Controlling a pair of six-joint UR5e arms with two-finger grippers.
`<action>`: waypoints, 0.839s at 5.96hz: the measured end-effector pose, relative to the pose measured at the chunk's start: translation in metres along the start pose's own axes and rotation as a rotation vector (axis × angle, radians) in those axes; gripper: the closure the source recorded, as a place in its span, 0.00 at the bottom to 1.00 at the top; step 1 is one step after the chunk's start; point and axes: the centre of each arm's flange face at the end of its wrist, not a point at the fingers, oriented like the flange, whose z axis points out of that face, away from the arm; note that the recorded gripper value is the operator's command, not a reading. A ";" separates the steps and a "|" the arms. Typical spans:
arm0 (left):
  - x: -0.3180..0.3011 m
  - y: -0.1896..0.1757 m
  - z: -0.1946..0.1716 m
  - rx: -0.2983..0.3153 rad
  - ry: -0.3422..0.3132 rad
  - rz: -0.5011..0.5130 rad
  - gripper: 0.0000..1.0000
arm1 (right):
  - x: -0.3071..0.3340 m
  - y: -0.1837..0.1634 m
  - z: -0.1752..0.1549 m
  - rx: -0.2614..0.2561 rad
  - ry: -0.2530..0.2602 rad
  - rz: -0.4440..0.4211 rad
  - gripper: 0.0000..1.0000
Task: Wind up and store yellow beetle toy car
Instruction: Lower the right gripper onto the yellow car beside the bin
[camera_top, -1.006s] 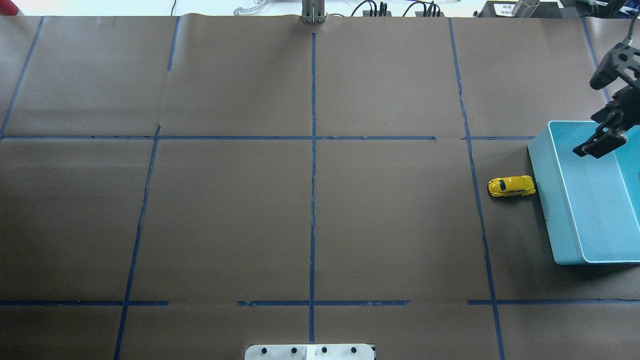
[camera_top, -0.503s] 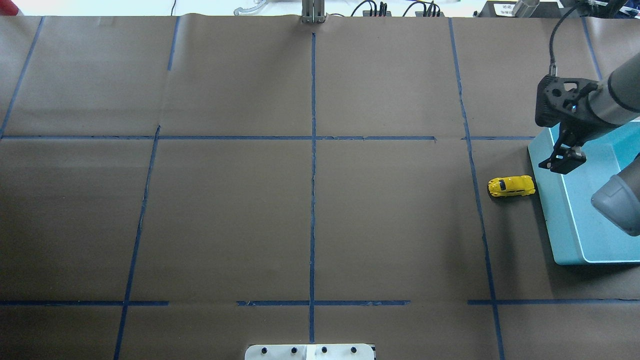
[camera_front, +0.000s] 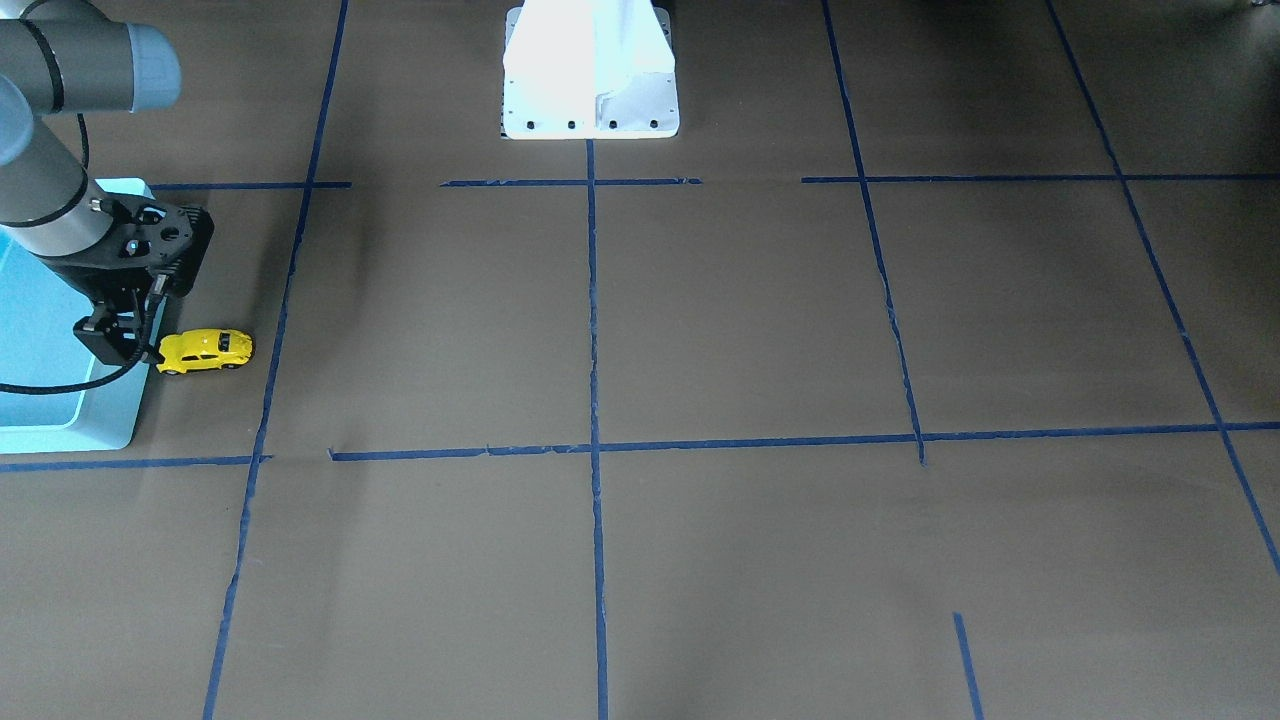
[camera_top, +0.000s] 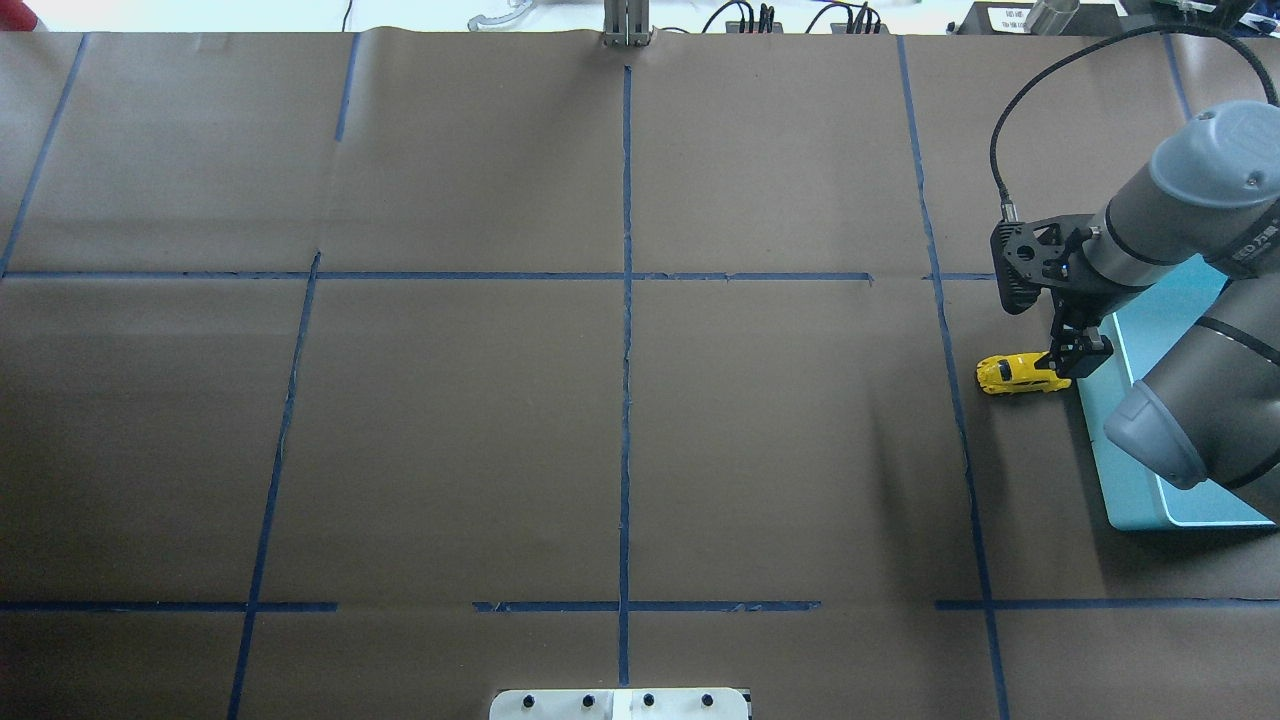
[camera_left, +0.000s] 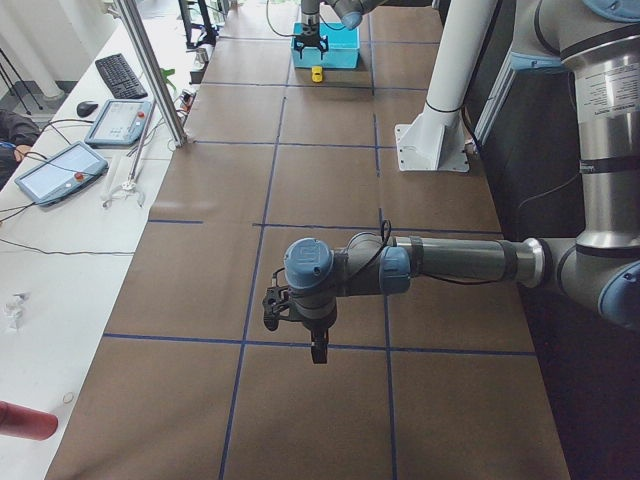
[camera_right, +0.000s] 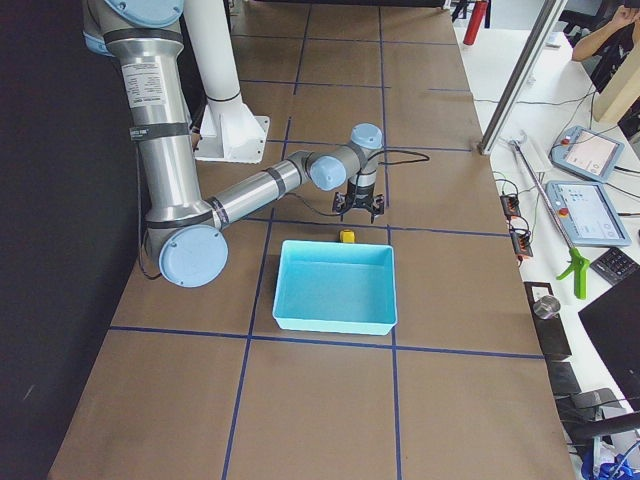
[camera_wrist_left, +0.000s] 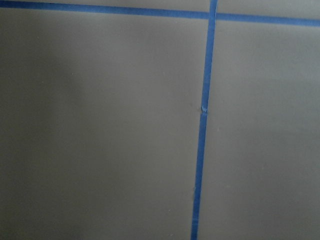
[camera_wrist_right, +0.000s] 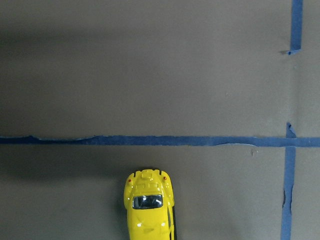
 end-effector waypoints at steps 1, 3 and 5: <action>0.003 -0.001 -0.004 0.008 0.000 0.046 0.00 | 0.000 -0.002 0.013 -0.012 -0.015 -0.021 0.00; 0.004 -0.001 -0.006 0.013 0.000 0.080 0.00 | -0.002 -0.001 0.039 -0.015 -0.030 -0.043 0.00; 0.003 0.000 -0.006 0.014 0.000 0.081 0.00 | -0.003 0.003 0.054 -0.027 -0.046 -0.046 0.00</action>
